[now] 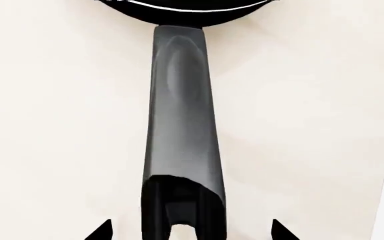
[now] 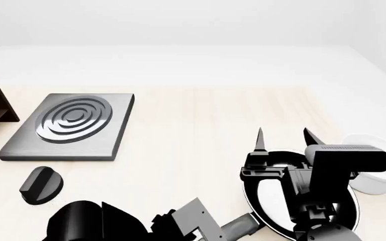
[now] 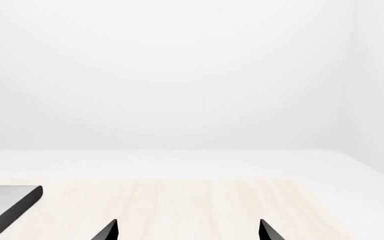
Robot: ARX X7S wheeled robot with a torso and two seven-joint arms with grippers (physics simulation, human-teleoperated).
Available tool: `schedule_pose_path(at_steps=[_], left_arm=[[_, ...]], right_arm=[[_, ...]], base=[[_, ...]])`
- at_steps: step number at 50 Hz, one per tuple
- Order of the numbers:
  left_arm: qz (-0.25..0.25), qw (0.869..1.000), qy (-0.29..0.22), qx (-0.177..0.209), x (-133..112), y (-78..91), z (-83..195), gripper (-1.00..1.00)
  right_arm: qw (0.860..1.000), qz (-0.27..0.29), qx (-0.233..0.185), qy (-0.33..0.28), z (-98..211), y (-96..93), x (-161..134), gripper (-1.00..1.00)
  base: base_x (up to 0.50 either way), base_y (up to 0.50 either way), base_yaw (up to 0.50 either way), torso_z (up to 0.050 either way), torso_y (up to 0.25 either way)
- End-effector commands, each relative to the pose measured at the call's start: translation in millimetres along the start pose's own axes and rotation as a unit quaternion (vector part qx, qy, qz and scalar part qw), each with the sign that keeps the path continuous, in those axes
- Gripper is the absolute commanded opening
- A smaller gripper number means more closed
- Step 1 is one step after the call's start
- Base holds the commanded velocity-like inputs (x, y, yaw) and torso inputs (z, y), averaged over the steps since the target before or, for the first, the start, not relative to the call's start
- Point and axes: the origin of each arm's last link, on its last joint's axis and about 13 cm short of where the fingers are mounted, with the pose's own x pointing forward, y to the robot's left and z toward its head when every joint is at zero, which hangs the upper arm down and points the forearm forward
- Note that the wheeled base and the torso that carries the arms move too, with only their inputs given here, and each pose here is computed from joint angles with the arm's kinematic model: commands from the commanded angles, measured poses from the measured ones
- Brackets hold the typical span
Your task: Put the frying pan on top of the cabinet.
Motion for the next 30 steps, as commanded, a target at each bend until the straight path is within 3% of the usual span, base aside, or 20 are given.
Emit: schedule_pose_path(at_steps=[1,7,8,23,30], left_arm=[[0.006,0.999,0.033,-0.007,9.3,0.5,-2.9,1.00],[0.009,0.999,0.035,-0.010,9.5,-0.1,-3.7,1.00],[0.009,0.999,0.034,-0.009,9.2,0.1,-3.8,-1.00],[0.029,0.999,0.023,-0.017,4.6,3.5,-0.7,-1.00],[0.071,0.997,0.011,-0.015,-0.1,8.2,-3.1,-1.00]], right_arm=[[1.000,0.002,0.002,-0.001,-0.5,0.3,-0.9,1.00],[1.000,0.004,0.002,-0.001,0.0,0.8,-1.4,1.00],[1.000,0.004,0.002,-0.002,0.3,0.8,-1.4,1.00],[1.000,0.004,0.002,-0.002,1.2,1.0,-1.4,1.00],[1.000,0.003,0.003,-0.002,0.7,0.9,-1.6,1.00]], base=[[0.00,0.00,0.00,0.000,0.000],[0.00,0.00,0.00,0.000,0.000],[0.00,0.00,0.00,0.000,0.000],[0.00,0.00,0.00,0.000,0.001],[0.00,0.00,0.00,0.000,0.000]])
